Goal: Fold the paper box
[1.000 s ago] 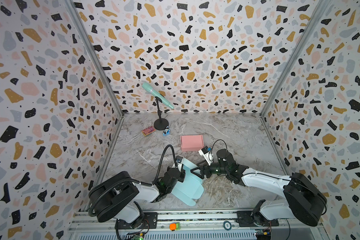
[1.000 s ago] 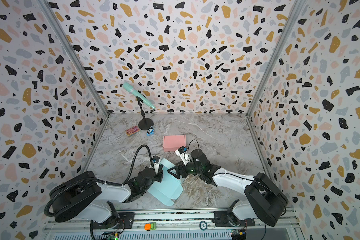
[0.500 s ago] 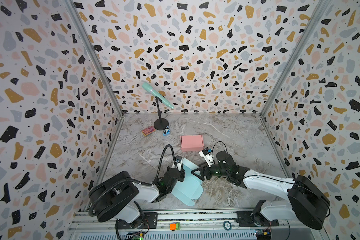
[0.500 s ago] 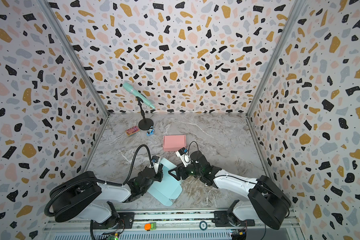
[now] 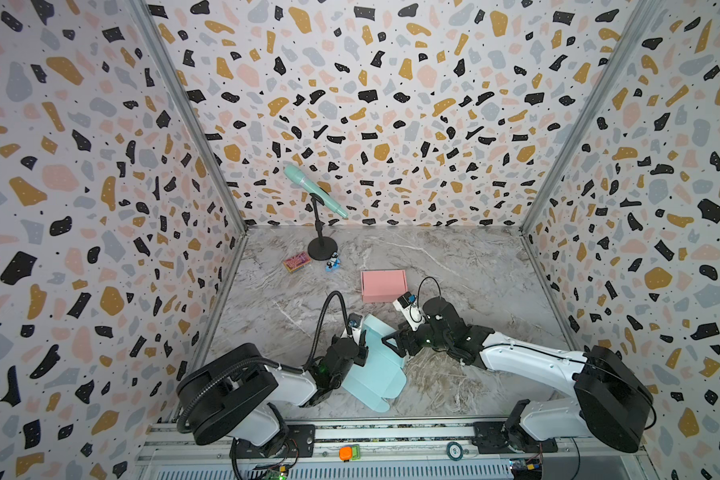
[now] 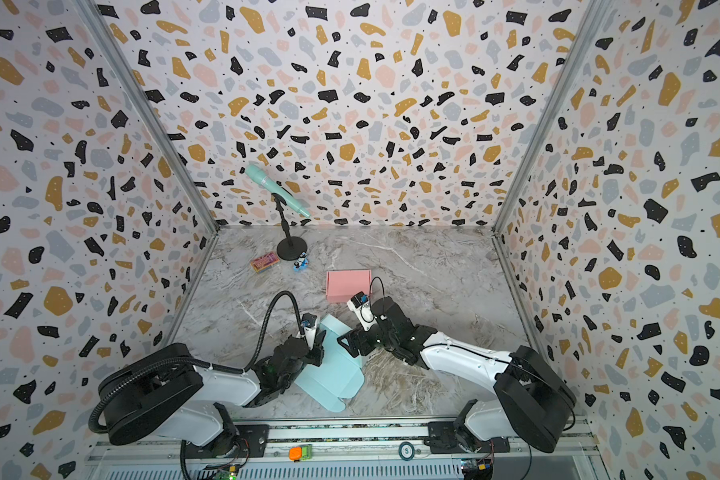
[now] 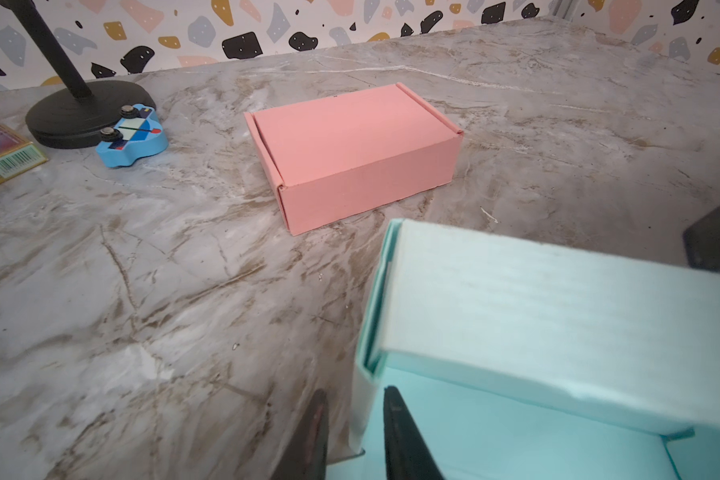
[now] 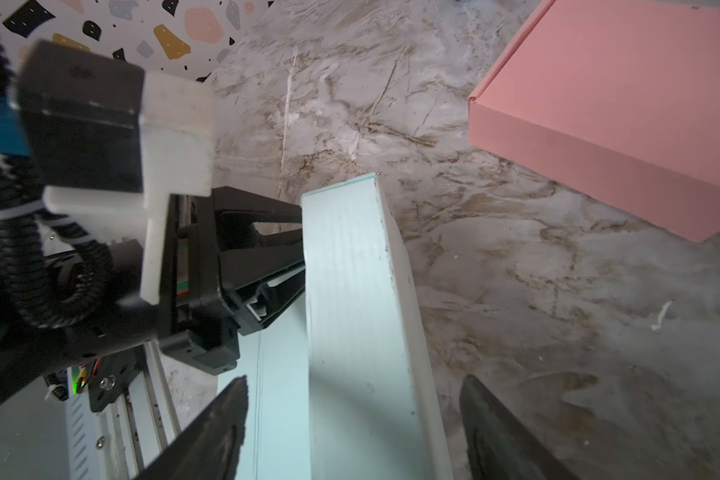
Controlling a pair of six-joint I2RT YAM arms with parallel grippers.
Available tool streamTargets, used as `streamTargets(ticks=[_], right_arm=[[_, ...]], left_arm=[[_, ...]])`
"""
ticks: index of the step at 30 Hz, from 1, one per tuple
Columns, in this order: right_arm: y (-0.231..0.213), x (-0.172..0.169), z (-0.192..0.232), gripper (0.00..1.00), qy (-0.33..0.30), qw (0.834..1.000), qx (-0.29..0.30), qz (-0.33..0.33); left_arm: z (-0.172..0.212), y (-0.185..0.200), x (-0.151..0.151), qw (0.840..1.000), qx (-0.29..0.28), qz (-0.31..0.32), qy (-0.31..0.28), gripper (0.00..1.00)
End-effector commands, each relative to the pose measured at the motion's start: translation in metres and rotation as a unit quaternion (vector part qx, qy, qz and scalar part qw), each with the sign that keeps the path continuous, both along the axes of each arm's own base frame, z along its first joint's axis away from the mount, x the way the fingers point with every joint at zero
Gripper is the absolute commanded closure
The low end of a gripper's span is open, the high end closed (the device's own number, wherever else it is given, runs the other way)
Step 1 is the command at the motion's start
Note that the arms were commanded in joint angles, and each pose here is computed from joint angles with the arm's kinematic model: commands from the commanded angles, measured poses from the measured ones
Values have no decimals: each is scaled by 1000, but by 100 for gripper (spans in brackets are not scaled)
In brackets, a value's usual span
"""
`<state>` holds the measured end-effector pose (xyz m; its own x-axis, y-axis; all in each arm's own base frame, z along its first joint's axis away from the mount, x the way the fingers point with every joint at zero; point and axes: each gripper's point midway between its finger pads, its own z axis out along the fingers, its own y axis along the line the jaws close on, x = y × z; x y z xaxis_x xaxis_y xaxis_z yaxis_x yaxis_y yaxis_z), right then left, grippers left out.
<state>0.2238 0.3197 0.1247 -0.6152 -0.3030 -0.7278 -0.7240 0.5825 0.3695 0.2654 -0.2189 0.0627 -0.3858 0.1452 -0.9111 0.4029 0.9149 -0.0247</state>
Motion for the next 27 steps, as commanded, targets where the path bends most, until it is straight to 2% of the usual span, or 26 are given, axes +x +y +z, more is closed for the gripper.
streamTargets(ticks=[1, 10, 17, 23, 27], right_arm=[[-1, 6, 1, 21, -18, 999, -30, -3], [2, 9, -5, 21, -34, 997, -70, -12], [-2, 13, -7, 22, -35, 996, -74, -26], [-7, 17, -8, 25, -31, 997, -67, -37], [-12, 20, -11, 31, -25, 997, -63, -42]], left_arm=[[9, -1, -3, 1000, -19, 0, -10, 74], [3, 3, -17, 998, -43, 6, 36, 68], [5, 17, -31, 995, -72, 25, 62, 67], [20, 23, -41, 993, -92, 19, 68, 63], [34, 26, -45, 991, -113, 21, 71, 62]])
